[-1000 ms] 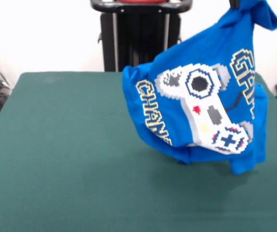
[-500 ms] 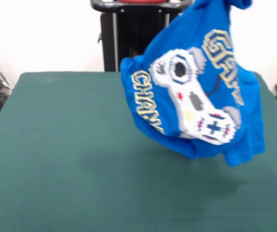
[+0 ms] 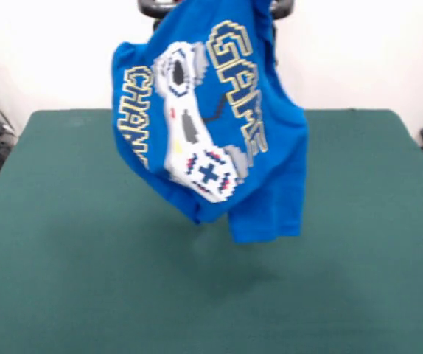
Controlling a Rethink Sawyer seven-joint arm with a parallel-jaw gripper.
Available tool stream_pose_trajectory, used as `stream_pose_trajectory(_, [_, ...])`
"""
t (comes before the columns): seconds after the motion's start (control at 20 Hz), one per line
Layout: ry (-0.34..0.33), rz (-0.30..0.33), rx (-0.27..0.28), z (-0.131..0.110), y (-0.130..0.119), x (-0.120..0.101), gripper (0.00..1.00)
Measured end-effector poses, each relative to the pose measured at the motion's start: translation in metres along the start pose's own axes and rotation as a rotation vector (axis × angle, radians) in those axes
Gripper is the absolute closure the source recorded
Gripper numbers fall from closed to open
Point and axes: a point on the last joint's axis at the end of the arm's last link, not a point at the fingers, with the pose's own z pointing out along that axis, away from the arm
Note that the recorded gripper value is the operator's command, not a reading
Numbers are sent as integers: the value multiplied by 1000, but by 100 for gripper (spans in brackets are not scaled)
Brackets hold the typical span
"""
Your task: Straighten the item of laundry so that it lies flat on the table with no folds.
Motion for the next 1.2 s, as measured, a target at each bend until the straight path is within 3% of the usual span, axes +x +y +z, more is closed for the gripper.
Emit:
stream_pose_trajectory(0.2, [-13,5,0,-7,-9,-3,100])
stream_pose_trajectory(0.55, [0,-84,39,-11,-14,-10,100])
stream_pose_trajectory(0.9, [85,-175,24,-18,-43,-38,100])
stream_pose_trajectory(1.2, [105,-191,-2,-13,-77,-67,100])
